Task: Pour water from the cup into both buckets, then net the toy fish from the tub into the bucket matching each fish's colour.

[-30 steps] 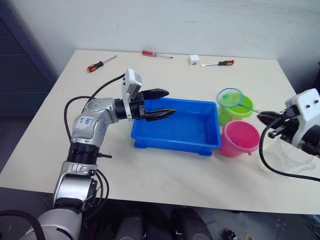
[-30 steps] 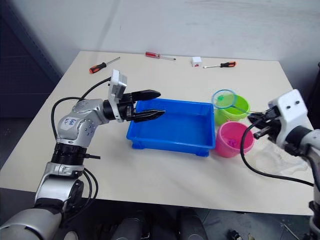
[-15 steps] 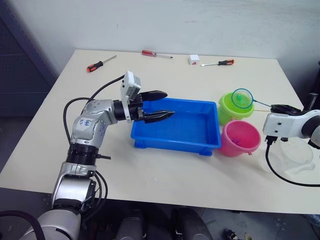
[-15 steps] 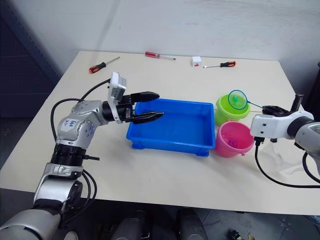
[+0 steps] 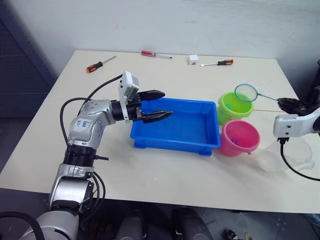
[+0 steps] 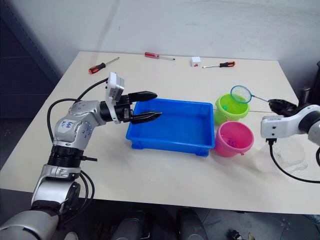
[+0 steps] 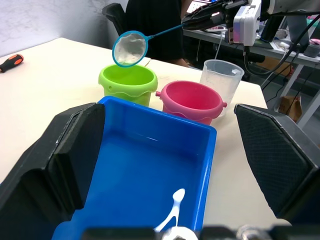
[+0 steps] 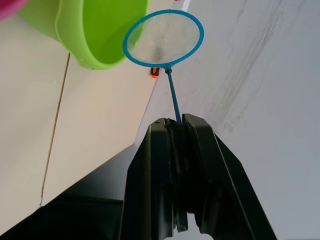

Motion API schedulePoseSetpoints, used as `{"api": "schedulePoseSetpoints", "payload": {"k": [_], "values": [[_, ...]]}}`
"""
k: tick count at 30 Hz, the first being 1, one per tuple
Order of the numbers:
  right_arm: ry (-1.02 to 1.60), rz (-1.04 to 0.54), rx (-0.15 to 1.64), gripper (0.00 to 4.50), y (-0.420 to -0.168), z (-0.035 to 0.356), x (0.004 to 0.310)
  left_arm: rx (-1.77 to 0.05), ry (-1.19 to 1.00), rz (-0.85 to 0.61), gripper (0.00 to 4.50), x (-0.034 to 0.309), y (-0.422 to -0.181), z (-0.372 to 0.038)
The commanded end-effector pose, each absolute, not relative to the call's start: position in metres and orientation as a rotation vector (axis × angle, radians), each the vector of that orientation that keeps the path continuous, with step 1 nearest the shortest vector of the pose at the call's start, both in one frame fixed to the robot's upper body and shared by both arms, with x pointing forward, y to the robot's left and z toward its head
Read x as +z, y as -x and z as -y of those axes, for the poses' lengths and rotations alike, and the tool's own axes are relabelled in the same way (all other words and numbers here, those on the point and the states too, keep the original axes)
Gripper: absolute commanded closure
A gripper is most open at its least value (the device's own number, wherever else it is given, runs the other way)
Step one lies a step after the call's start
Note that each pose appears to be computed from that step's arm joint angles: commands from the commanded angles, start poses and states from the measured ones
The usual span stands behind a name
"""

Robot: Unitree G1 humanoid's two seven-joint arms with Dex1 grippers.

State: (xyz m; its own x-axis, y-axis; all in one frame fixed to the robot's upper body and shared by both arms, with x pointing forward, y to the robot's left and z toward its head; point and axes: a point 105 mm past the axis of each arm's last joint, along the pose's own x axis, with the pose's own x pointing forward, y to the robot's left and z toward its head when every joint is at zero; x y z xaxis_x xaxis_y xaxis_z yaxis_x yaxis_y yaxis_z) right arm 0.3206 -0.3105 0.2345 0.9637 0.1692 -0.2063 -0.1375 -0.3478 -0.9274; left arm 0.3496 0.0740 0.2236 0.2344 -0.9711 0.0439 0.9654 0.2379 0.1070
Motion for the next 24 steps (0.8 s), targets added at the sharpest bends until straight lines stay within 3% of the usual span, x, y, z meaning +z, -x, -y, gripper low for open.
{"api": "schedulePoseSetpoints", "payload": {"k": [1, 3, 7, 11, 19, 24], "values": [[1.811, 0.087, 0.206, 4.5, -0.32, 0.315, 0.259, -1.329, -0.103, 0.144, 0.05, 0.232, -0.347, -0.076], [1.698, 0.093, 0.203, 4.5, -0.319, 0.317, 0.263, -1.332, -0.12, 0.132, 0.05, 0.229, -0.347, -0.078], [1.075, 0.151, 0.39, 4.5, -0.312, 0.281, 0.258, -1.378, -0.15, 0.095, 0.05, 0.229, -0.332, -0.093], [0.566, 0.106, 0.842, 4.5, -0.279, 0.208, 0.242, -1.456, -0.186, -0.02, 0.05, 0.228, -0.291, -0.132], [0.499, -0.083, 1.195, 4.5, -0.254, 0.148, 0.165, -1.355, -0.308, -0.295, 0.05, 0.178, -0.25, -0.175], [0.525, -0.156, 1.261, 4.5, -0.258, 0.131, 0.117, -1.217, -0.39, -0.383, 0.05, 0.153, -0.248, -0.201]]}}
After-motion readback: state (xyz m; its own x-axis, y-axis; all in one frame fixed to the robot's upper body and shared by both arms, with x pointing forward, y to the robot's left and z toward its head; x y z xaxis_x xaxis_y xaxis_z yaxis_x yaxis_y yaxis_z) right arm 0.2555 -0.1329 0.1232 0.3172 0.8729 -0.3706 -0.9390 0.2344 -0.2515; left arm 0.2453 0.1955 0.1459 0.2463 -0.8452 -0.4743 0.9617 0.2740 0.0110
